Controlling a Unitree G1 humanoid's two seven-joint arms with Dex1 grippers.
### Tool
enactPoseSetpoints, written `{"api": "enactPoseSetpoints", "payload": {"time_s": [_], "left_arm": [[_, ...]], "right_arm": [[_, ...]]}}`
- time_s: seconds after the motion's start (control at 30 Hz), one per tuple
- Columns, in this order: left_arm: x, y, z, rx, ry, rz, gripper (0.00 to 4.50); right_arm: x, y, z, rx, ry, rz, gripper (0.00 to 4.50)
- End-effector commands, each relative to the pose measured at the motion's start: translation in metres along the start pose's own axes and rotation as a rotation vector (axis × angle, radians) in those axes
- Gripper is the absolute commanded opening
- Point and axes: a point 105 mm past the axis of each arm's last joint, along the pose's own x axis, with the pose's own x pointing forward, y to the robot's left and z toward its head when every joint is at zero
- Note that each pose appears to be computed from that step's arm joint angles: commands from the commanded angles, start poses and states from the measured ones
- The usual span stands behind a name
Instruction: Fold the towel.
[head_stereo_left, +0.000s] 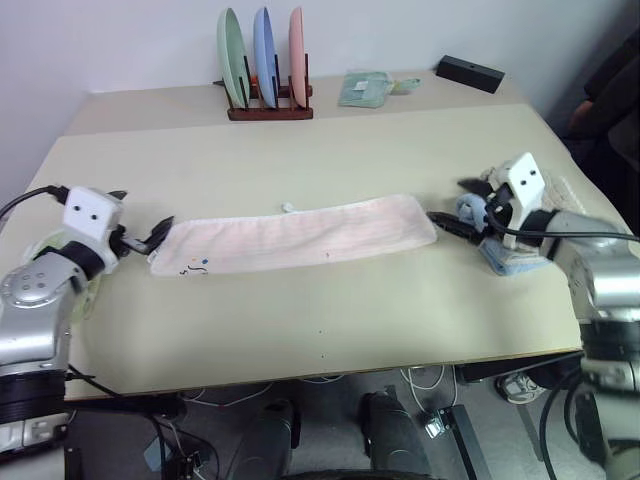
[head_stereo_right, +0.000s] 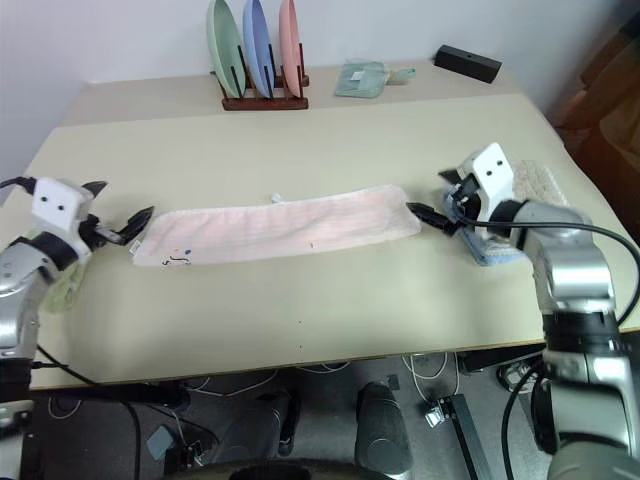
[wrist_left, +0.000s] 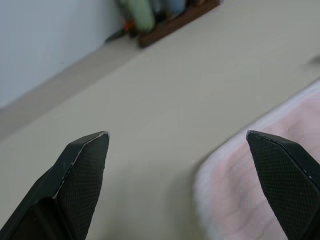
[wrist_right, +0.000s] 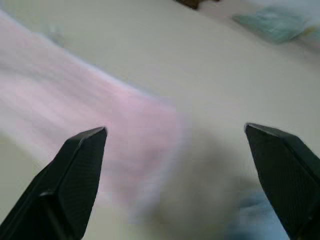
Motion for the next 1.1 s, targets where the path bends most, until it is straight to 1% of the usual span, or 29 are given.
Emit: {"api": "enactPoseSetpoints", "payload": {"time_s": [0.03,0.07,0.17,0.23,0.3,0.37,0.43,0.53,0.67,0.73,0.8,0.87,0.93,1.0,1.1], "left_arm": [[0.014,-0.069,0.032,-0.007,-0.119,-0.234,4.50],[0.017,-0.090,0.038,-0.024,-0.142,-0.298,4.50],[0.020,-0.139,0.048,-0.032,-0.177,-0.440,4.50],[0.020,-0.160,0.051,-0.046,-0.193,-0.498,4.50],[0.020,-0.175,0.055,-0.066,-0.211,-0.536,4.50],[0.019,-0.184,0.057,-0.074,-0.226,-0.564,4.50],[0.017,-0.187,0.059,-0.080,-0.234,-0.575,4.50],[0.017,-0.185,0.058,-0.081,-0.230,-0.567,4.50],[0.016,-0.179,0.056,-0.080,-0.219,-0.544,4.50],[0.014,-0.178,0.055,-0.076,-0.215,-0.537,4.50],[0.012,-0.177,0.055,-0.082,-0.211,-0.528,4.50],[0.011,-0.177,0.055,-0.085,-0.209,-0.523,4.50],[0.010,-0.179,0.054,-0.088,-0.205,-0.522,4.50],[0.009,-0.181,0.054,-0.089,-0.203,-0.522,4.50],[0.009,-0.182,0.053,-0.091,-0.201,-0.522,4.50]], "right_arm": [[-0.008,0.020,-0.003,0.287,-0.033,-0.029,4.49],[-0.009,0.021,-0.012,0.354,-0.013,-0.066,4.49],[-0.012,0.025,-0.028,0.503,0.014,-0.146,4.49],[-0.012,0.026,-0.033,0.587,0.012,-0.185,4.49],[-0.009,0.025,-0.040,0.670,0.017,-0.238,4.49],[-0.004,0.023,-0.047,0.740,0.025,-0.285,4.49],[0.004,0.022,-0.051,0.802,0.022,-0.308,4.49],[0.016,0.020,-0.052,0.868,0.005,-0.330,4.49],[0.033,0.011,-0.062,0.978,0.000,-0.382,4.49],[0.041,0.005,-0.064,1.023,-0.015,-0.416,3.96],[0.045,0.000,-0.062,1.044,-0.031,-0.438,3.19],[0.047,-0.002,-0.062,1.049,-0.036,-0.449,2.06],[0.048,-0.004,-0.061,1.051,-0.042,-0.460,1.12],[0.047,-0.007,-0.057,1.047,-0.059,-0.465,0.07],[0.038,-0.014,-0.046,1.004,-0.095,-0.478,0.03]]}}
